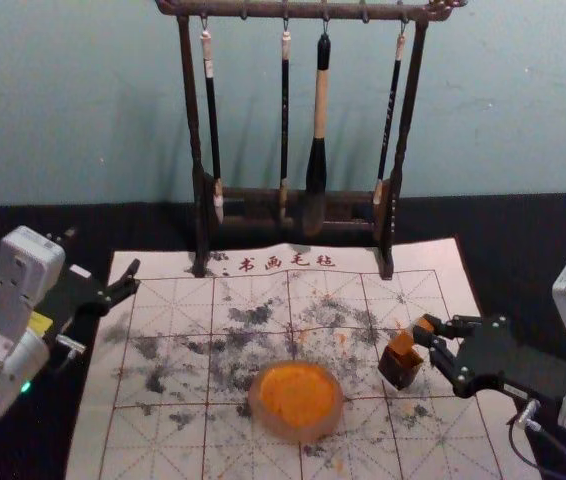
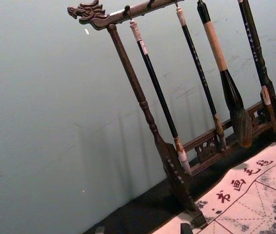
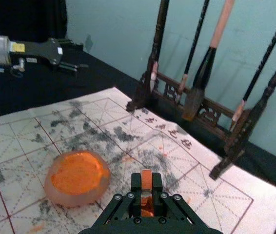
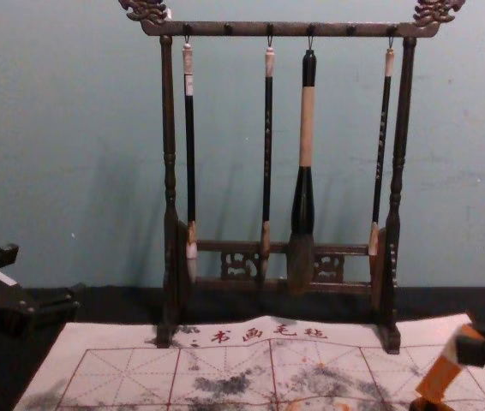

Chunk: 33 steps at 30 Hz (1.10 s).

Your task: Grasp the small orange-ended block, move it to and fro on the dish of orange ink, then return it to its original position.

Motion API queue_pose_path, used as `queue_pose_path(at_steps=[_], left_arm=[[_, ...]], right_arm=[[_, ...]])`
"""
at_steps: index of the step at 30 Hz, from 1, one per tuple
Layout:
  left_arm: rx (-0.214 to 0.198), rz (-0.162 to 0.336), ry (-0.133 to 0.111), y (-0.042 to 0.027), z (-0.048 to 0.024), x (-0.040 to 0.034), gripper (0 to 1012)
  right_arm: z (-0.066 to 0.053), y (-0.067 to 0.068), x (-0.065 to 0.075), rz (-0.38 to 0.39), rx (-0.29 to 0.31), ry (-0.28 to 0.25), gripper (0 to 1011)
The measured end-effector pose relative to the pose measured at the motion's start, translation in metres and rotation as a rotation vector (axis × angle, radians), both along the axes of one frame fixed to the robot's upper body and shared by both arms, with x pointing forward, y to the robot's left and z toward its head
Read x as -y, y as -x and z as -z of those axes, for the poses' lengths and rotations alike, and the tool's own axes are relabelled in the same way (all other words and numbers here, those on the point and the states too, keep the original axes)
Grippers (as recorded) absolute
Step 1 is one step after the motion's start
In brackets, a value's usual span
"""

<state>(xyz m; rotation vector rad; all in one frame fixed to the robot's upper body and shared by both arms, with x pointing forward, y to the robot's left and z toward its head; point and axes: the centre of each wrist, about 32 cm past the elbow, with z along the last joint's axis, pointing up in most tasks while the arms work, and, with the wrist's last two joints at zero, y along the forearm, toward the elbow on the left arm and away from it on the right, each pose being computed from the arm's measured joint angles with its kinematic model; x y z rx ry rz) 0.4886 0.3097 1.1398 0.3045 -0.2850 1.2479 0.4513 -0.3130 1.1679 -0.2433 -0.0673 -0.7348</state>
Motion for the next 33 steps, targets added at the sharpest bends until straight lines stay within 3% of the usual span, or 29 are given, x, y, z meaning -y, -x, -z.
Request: queue_pose_path(at_steps=[11,33], left_arm=[[0.000,0.000,0.000,0.0000,0.0000,0.0000,1001],[0.000,0.000,0.000,0.0000,0.0000,0.0000,1001]], right_arm=[[-0.011,-0.012,-0.016,-0.060,0.007,-0.006,92],[-0.017,-0.023,-0.057,-0.202,-0.076,0.121,92]])
